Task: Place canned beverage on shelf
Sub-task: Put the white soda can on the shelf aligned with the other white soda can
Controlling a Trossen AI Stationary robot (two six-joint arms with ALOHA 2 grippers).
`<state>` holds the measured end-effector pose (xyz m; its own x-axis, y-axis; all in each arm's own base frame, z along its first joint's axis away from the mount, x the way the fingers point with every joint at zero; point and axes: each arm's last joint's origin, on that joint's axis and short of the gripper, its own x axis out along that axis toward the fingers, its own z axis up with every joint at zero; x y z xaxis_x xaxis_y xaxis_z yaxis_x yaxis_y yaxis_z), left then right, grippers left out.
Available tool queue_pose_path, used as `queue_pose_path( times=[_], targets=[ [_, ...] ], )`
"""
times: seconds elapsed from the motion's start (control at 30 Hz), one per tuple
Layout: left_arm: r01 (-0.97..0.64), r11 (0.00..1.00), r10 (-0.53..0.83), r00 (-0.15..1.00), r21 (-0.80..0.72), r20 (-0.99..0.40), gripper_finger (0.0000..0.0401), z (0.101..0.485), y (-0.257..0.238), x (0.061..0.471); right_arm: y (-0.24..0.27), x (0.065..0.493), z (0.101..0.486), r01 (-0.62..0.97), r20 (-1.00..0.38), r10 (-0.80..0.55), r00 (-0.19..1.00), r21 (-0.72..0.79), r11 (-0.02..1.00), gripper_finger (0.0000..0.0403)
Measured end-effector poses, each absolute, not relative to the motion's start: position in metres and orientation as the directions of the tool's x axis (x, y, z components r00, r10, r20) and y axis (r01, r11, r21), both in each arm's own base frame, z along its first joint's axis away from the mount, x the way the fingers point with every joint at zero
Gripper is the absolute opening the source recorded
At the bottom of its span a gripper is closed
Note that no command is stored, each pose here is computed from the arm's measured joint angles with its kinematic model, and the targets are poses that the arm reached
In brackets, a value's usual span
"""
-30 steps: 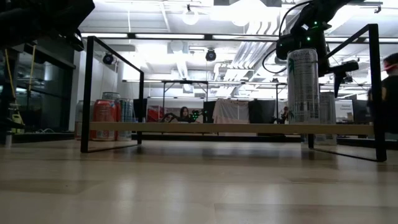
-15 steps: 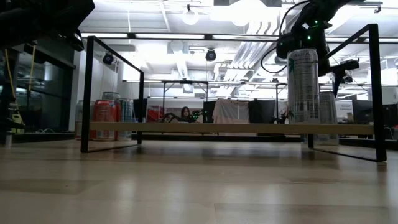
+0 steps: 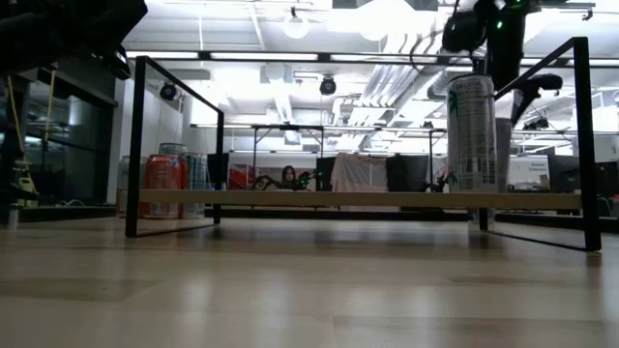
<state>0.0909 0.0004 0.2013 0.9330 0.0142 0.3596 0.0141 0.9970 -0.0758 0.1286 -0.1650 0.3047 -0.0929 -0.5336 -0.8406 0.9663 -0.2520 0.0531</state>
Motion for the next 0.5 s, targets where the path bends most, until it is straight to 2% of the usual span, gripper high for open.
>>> queue_pose_path(
  times=[0.13, 0.3, 0.5],
  targets=[
    [0.014, 0.997, 0.014, 0.933, -0.076, 0.36, 0.0003, 0.201, 0.0, 0.091, -0.151, 0.128, 0.322, 0.979, -0.801, -0.595, 0.068, 0.168, -0.114, 0.0248],
    [0.014, 0.997, 0.014, 0.933, -0.076, 0.36, 0.0003, 0.201, 0.0, 0.091, -0.136, 0.134, 0.348, 0.932, -0.664, -0.667, 0.337, 0.333, 0.14, 0.0248],
    [0.014, 0.997, 0.014, 0.933, -0.076, 0.36, 0.0003, 0.201, 0.0, 0.091, -0.119, 0.157, 0.375, 0.723, -0.436, -0.587, 0.683, 0.519, 0.456, 0.0247]
  ],
)
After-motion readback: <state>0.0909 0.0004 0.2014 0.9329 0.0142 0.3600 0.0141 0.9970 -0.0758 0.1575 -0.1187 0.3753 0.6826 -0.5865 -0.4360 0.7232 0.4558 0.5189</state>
